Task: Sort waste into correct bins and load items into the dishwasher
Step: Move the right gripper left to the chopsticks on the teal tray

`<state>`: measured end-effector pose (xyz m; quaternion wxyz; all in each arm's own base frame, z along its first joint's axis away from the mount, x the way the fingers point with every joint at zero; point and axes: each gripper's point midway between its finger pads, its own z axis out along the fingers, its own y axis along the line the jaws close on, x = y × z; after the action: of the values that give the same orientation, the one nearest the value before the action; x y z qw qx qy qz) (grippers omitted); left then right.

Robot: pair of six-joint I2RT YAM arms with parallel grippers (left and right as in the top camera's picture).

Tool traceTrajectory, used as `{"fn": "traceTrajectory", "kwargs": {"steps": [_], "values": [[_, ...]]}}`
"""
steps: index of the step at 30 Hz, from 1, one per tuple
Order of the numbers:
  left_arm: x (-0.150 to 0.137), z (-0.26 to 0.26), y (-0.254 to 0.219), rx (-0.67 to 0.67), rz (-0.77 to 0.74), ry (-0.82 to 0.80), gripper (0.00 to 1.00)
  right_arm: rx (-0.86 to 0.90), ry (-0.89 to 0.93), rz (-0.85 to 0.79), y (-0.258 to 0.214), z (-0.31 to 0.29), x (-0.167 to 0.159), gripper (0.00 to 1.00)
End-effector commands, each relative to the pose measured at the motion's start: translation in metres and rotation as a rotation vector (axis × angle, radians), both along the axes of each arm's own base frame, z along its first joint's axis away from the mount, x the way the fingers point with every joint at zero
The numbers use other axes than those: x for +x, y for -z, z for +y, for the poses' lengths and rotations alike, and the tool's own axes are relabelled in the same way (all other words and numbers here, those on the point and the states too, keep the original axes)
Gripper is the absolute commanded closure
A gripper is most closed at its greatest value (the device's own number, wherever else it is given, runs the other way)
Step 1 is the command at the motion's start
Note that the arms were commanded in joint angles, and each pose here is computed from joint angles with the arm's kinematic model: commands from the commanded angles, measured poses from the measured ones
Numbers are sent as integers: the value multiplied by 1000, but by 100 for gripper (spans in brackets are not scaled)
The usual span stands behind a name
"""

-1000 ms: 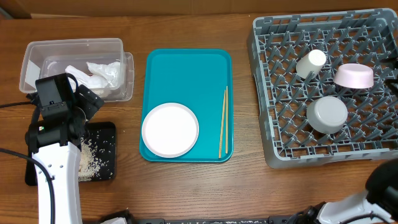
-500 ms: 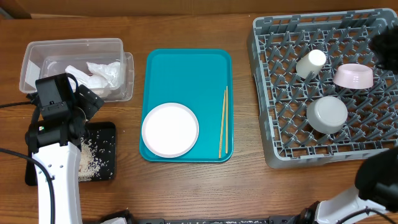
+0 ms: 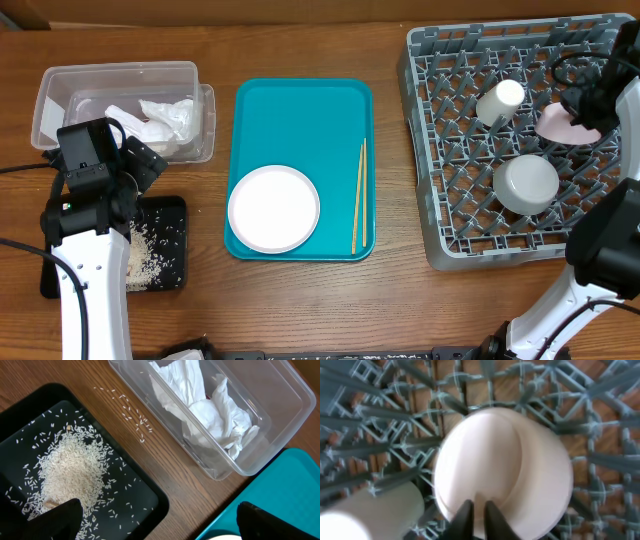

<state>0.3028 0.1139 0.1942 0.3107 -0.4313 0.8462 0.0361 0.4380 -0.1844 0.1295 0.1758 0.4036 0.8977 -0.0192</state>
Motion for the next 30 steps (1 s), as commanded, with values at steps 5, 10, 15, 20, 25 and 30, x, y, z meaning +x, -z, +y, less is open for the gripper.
{"fn": "traceTrajectory", "kwargs": {"steps": [5, 10, 15, 20, 25, 30], "values": [[2, 1, -9, 13, -19, 14, 0, -1, 54, 87, -12, -9, -37, 96], [2, 1, -9, 13, -19, 14, 0, -2, 54, 84, -43, 0, -57, 96], [2, 1, -9, 13, -19, 14, 0, 89, -7, -18, -84, 35, -65, 96], [2, 1, -9, 13, -19, 14, 0, 399, -261, -247, -134, 119, -51, 90], [2, 1, -9, 13, -19, 14, 0, 471, -471, -207, -134, 181, -58, 86], [2, 1, -9, 13, -19, 14, 0, 377, -624, -33, -99, 241, -75, 15]]}}
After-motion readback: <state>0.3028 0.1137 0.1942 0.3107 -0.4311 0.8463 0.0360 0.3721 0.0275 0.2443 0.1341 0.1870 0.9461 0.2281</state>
